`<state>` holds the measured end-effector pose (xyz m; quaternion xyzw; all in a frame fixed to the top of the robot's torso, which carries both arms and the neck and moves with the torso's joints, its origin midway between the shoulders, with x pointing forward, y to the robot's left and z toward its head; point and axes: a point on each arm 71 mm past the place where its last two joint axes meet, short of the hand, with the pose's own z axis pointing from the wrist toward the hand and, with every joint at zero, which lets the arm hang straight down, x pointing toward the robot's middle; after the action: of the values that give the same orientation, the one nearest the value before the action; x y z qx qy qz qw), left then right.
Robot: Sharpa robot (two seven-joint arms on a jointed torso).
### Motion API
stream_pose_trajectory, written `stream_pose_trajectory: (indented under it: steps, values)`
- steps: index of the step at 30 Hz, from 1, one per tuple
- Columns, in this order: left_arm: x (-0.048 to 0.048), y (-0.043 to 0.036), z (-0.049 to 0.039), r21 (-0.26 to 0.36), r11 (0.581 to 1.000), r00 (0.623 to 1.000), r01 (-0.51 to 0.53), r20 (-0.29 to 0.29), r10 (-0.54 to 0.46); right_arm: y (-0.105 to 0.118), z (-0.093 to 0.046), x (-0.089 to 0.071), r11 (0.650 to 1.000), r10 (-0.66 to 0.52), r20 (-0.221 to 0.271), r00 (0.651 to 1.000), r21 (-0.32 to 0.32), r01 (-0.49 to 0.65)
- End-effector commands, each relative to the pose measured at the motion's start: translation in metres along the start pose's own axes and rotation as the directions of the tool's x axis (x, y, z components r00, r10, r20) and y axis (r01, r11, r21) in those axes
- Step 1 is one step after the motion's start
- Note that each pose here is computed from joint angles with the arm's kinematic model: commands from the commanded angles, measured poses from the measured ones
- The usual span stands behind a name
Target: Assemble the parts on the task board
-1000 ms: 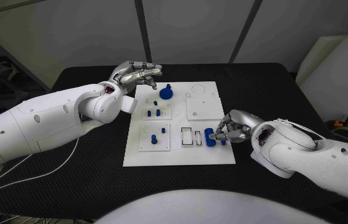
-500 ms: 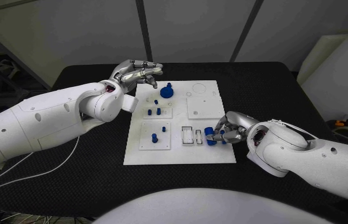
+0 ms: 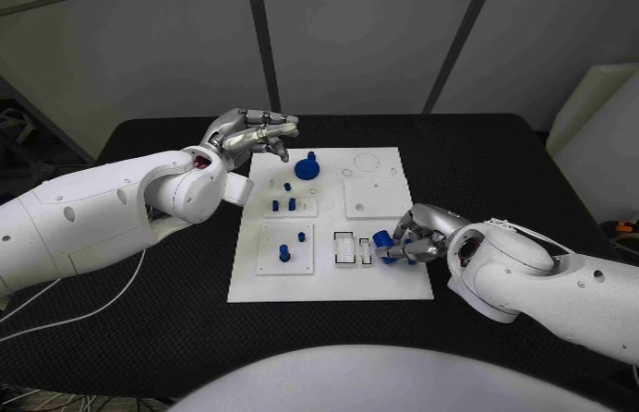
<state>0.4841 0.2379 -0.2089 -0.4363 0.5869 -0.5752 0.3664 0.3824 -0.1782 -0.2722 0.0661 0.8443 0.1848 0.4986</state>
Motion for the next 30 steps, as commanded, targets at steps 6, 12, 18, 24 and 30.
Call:
stream_pose_trajectory:
  steps: [6, 12, 18, 24, 30]
  values:
    - [0.0006, -0.0021, -0.0005, 0.015, 1.0, 1.0, -0.002, -0.01, 0.002, -0.005, -0.002, 0.005, 1.0, 0.009, 0.023, 1.0, 0.029, -0.01]
    - [0.0002, -0.0022, -0.0007, 0.016, 1.0, 1.0, -0.002, -0.01, 0.002, -0.001, -0.008, 0.001, 0.998, 0.062, 0.076, 0.995, 0.005, -0.063]
    - [0.0008, -0.0017, 0.0001, 0.015, 1.0, 1.0, -0.001, -0.011, 0.002, 0.008, -0.018, -0.004, 0.988, 0.153, 0.142, 0.978, -0.042, -0.149]
    - [0.0007, -0.0016, 0.0003, 0.016, 1.0, 1.0, -0.002, -0.01, 0.002, 0.016, -0.023, -0.006, 0.98, 0.194, 0.17, 0.966, -0.081, -0.182]
    - [0.0011, -0.0012, 0.0006, 0.015, 1.0, 1.0, -0.001, -0.011, 0.001, 0.024, -0.022, -0.003, 0.975, 0.21, 0.149, 0.966, -0.1, -0.196]
